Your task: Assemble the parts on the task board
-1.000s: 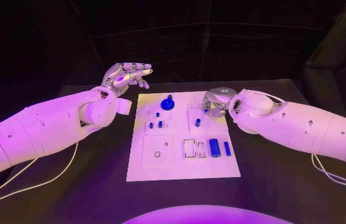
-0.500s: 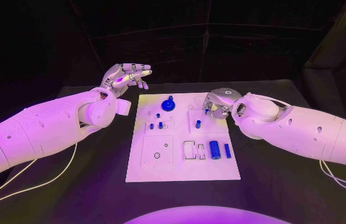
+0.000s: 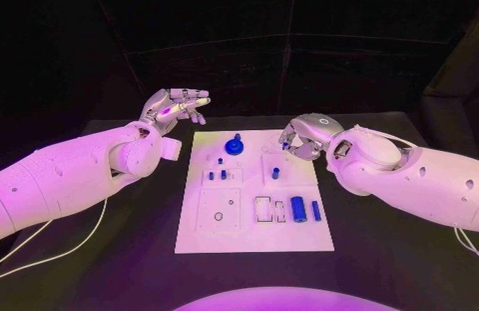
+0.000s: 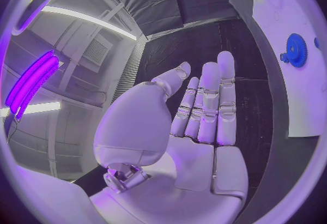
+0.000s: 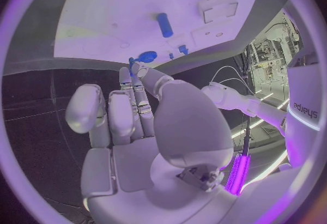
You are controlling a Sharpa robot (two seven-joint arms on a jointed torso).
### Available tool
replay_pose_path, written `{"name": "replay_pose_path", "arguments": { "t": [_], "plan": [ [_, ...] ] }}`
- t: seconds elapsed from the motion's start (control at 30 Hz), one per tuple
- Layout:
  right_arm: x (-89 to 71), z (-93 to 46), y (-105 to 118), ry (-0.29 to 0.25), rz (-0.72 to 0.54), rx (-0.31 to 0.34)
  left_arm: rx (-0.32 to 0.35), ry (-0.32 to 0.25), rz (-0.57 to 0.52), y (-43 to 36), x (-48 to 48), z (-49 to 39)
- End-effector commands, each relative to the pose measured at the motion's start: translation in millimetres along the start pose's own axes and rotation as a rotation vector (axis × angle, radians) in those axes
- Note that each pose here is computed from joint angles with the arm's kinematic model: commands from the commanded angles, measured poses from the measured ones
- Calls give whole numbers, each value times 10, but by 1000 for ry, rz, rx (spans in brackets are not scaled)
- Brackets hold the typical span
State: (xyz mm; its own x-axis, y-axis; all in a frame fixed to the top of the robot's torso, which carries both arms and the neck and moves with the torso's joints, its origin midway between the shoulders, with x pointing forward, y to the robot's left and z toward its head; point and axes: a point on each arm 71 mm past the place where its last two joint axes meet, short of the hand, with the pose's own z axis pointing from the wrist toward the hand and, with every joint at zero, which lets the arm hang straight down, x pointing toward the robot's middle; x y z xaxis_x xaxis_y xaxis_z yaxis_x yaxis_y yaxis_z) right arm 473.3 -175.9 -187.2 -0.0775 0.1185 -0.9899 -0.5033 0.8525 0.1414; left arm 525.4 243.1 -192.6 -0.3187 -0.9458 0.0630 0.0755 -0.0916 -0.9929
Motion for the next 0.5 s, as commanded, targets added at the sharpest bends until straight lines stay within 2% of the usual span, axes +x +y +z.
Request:
{"name": "replay_pose_path", "arguments": {
  "t": [0.03,0.33,0.5],
  "plan": [
    [-88,-14,184,-56,61,-42,9,4,2,-14,11,12],
    [-100,35,694,-48,135,-176,9,15,-4,-8,63,31],
    [57,61,927,-6,159,-235,9,20,-6,-5,90,40]
  ]
}}
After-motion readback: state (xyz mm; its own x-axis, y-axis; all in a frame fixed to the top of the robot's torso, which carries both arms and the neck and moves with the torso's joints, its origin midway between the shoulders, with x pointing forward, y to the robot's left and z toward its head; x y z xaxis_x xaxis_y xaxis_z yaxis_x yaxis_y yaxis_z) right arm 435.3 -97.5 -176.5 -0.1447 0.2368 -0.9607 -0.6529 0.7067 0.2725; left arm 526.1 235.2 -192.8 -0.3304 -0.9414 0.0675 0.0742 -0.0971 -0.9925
